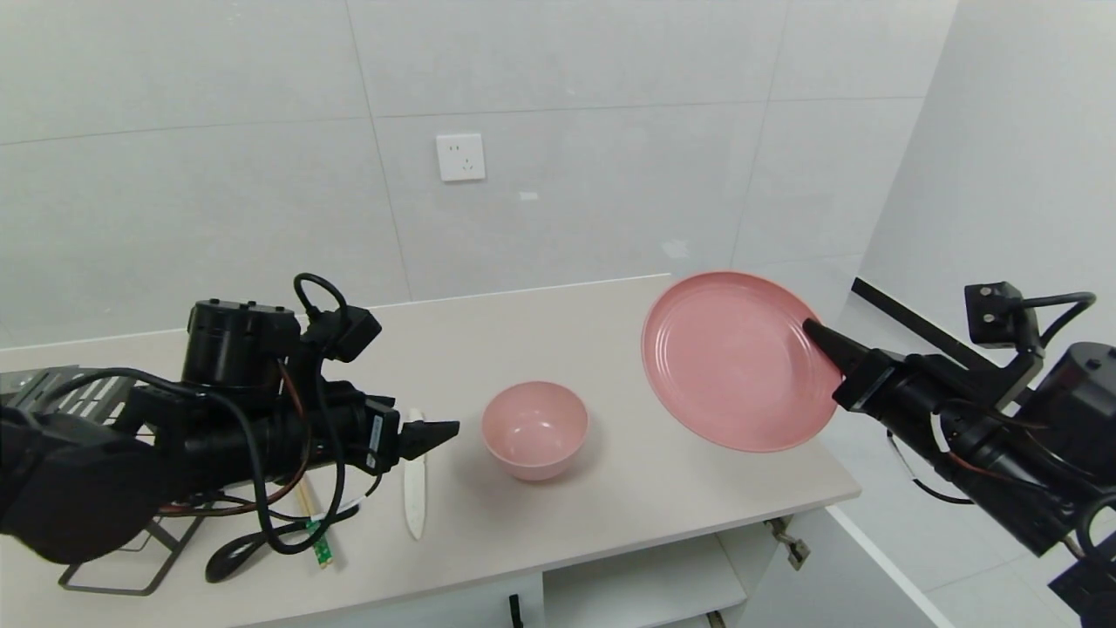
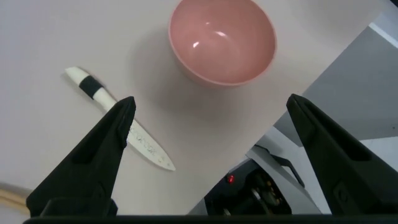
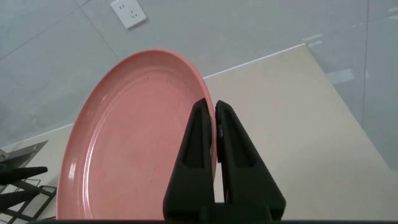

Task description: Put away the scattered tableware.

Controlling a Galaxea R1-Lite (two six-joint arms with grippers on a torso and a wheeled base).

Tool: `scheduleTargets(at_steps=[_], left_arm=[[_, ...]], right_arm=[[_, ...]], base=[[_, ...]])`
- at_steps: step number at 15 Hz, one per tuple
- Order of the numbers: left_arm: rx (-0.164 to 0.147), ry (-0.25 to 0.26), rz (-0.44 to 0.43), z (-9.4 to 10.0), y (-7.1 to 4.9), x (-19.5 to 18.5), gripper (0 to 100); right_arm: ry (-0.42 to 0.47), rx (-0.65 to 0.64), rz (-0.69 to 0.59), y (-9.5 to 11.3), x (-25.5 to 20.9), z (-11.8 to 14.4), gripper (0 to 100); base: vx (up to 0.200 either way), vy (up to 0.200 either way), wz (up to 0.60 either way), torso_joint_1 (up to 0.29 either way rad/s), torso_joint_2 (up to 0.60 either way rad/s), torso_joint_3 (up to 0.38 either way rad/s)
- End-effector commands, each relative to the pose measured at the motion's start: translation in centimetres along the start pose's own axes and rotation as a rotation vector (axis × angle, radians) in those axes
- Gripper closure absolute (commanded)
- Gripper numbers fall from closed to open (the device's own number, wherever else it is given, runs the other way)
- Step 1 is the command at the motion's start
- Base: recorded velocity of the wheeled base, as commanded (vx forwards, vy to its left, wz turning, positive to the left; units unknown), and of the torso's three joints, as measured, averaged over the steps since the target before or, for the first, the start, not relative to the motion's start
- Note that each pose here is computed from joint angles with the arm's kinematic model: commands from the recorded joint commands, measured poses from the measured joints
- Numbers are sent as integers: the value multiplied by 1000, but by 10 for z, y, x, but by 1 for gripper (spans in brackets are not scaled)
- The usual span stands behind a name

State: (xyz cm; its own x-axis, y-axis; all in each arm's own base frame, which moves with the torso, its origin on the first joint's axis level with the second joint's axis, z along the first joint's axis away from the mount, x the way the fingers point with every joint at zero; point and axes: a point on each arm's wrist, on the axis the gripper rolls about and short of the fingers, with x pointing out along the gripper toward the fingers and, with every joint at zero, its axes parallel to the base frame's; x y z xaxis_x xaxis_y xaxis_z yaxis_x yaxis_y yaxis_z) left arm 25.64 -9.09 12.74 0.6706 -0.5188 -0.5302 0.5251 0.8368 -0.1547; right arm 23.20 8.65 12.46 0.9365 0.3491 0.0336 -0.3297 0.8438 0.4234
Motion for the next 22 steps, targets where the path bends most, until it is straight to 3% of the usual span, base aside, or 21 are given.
scheduleTargets(at_steps=[1,6,8,22], left_arm=[[-6,46,-10,-4,3,23,0],[14,21,3,-17,13,77,0],[19,32,-10,-18,11,93,0],[17,40,7,-17,21,153,0]], right_arm=[[-11,0,6,1,-1,3,100],[-29,0,14,3,-4,7,100],[-29,0,14,3,-4,7,100],[-24,-30,26,7,-4,6,100]], base=[[0,0,0,0,0,0],[0,0,0,0,0,0],[0,0,0,0,0,0],[0,0,0,0,0,0]])
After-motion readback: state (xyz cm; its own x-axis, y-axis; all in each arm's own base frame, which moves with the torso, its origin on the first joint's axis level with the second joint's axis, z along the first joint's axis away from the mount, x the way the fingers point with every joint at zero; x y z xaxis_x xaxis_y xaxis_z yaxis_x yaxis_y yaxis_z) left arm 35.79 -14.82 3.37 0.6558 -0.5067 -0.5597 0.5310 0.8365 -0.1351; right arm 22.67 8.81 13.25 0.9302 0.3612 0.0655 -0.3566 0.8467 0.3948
